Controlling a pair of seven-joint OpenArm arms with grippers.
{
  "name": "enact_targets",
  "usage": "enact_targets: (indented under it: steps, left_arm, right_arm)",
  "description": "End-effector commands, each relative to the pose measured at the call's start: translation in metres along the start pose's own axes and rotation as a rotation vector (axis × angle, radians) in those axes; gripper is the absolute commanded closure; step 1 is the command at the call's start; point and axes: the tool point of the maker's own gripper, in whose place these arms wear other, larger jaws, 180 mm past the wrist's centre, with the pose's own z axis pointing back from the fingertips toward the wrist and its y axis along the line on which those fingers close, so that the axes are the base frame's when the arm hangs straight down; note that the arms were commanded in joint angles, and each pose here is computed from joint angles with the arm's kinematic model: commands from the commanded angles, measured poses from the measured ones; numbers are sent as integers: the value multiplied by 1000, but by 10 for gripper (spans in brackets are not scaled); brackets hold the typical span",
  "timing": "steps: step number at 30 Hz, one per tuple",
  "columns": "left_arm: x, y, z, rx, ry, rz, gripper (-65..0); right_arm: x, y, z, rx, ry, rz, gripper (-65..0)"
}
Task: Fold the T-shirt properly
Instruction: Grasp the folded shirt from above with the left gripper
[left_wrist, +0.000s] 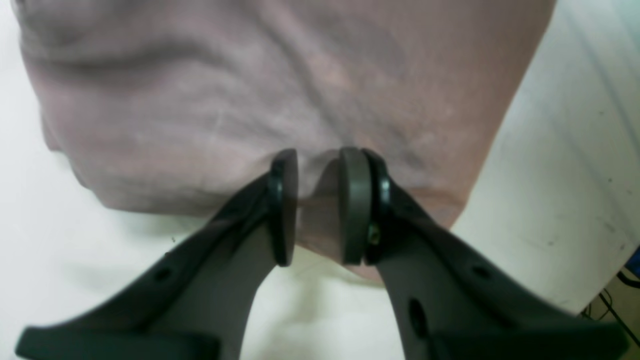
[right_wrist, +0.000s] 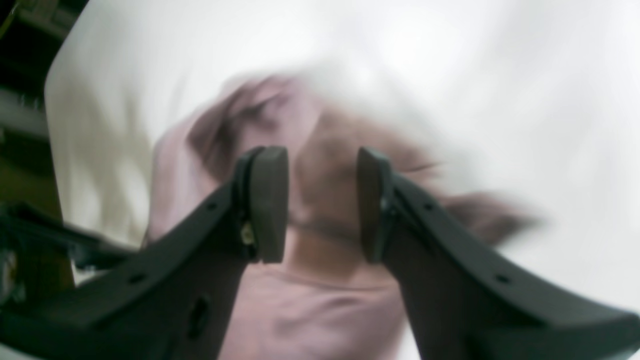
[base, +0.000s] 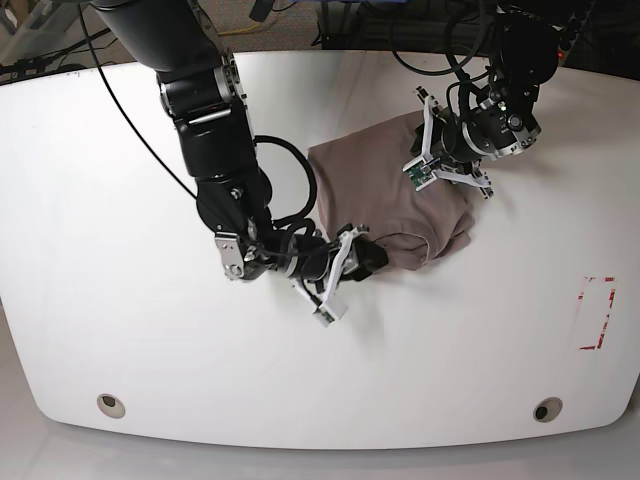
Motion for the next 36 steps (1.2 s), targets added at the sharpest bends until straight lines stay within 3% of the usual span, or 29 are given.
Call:
enact_targets:
  steps: [1, 8, 11, 15, 21, 25, 29, 36]
  left_arm:
    - [11, 9, 4, 21, -35, -13, -122]
    - [31, 24, 6, 57, -77, -14, -125]
    - [48, 34, 6, 101, -127, 59, -126]
    - [63, 58, 11, 197, -193, 236, -135]
    - [100, 68, 13, 258, -371, 397, -290]
    - [109, 72, 7, 307, -464, 562, -401]
    - [111, 72, -3, 370, -519, 681, -407]
    - [100, 58, -28, 582, -493, 643, -407]
  right_arm:
    - [40, -11, 18, -18, -88, 35, -211]
    - [63, -50, 63, -122, -96, 51, -209]
    - [63, -61, 85, -171, -103, 82, -209]
    - [57, -74, 108, -225, -81, 115, -209]
    - [40, -87, 122, -260, -49, 109, -209]
    - [25, -90, 124, -266, -28, 93, -209]
    - [20, -91, 123, -266, -22, 82, -209]
    - [11, -88, 118, -255, -15, 69, -209]
